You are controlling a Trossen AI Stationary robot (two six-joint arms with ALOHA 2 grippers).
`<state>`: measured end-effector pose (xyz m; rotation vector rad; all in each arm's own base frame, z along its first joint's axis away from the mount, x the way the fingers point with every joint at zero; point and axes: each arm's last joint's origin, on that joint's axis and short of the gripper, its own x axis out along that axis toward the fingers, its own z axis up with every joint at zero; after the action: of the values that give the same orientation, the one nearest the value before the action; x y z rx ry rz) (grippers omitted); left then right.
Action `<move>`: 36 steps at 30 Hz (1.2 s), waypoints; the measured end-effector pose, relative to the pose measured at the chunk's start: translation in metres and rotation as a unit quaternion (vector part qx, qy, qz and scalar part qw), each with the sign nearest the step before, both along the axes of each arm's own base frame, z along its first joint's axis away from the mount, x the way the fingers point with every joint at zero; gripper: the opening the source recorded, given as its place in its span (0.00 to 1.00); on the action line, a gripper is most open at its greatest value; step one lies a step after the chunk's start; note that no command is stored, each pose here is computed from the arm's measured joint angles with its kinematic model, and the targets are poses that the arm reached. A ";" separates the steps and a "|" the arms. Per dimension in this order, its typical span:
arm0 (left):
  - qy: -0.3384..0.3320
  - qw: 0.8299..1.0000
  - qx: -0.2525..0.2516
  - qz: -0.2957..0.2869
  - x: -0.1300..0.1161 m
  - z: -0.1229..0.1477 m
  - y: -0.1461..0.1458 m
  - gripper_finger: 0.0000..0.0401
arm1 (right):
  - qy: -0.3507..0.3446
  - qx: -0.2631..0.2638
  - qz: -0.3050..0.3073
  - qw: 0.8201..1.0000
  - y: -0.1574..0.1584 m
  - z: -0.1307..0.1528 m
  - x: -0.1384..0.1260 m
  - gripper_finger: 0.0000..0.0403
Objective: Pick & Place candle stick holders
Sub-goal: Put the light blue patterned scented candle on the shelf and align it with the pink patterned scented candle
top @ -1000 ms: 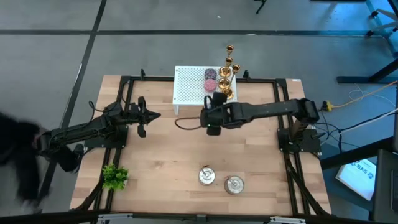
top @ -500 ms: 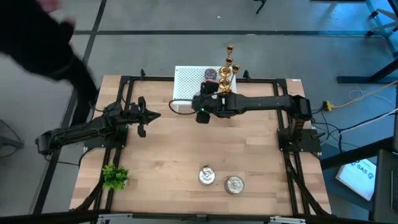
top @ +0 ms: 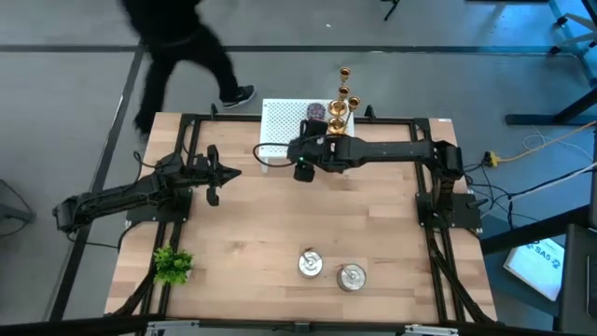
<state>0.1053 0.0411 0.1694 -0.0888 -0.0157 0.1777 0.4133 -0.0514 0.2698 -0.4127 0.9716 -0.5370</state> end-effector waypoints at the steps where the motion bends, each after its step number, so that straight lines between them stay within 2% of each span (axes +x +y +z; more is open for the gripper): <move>1: 0.000 1.000 0.000 0.000 0.000 0.000 0.000 0.01 | -0.001 0.001 -0.001 1.000 0.000 0.000 0.000 0.85; 8: 0.000 1.000 0.000 0.000 0.000 0.000 0.000 0.01 | -0.002 -0.002 -0.006 1.000 0.000 0.000 0.000 0.94; 15: 0.000 1.000 0.000 0.000 0.000 0.000 0.000 0.01 | -0.013 -0.005 0.001 1.000 0.004 0.001 0.002 0.95; 21: 0.000 1.000 0.000 0.000 0.000 0.000 0.000 0.01 | -0.032 -0.015 0.047 0.998 0.031 0.007 0.007 0.95; 24: 0.000 1.000 0.000 0.000 0.000 0.000 0.000 0.01 | -0.038 -0.009 0.068 0.997 0.049 0.011 0.005 0.92; 27: 0.000 1.000 0.000 0.000 0.000 0.000 0.000 0.01 | -0.042 0.021 0.093 0.995 0.066 0.016 0.000 0.81; 29: 0.000 1.000 0.000 0.000 0.000 0.000 0.000 0.01 | -0.055 0.061 0.108 0.991 0.077 0.022 -0.005 0.70; 33: 0.000 1.000 0.000 0.000 0.000 0.000 0.000 0.01 | -0.045 0.139 0.103 0.984 0.089 0.034 -0.025 0.41; 36: 0.000 1.000 0.000 0.000 0.000 0.000 0.000 0.01 | -0.006 0.156 0.092 0.983 0.096 0.044 -0.047 0.15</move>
<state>0.1053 0.0411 0.1694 -0.0888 -0.0155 0.1776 0.3659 0.0445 0.3134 -0.2142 0.9764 -0.2126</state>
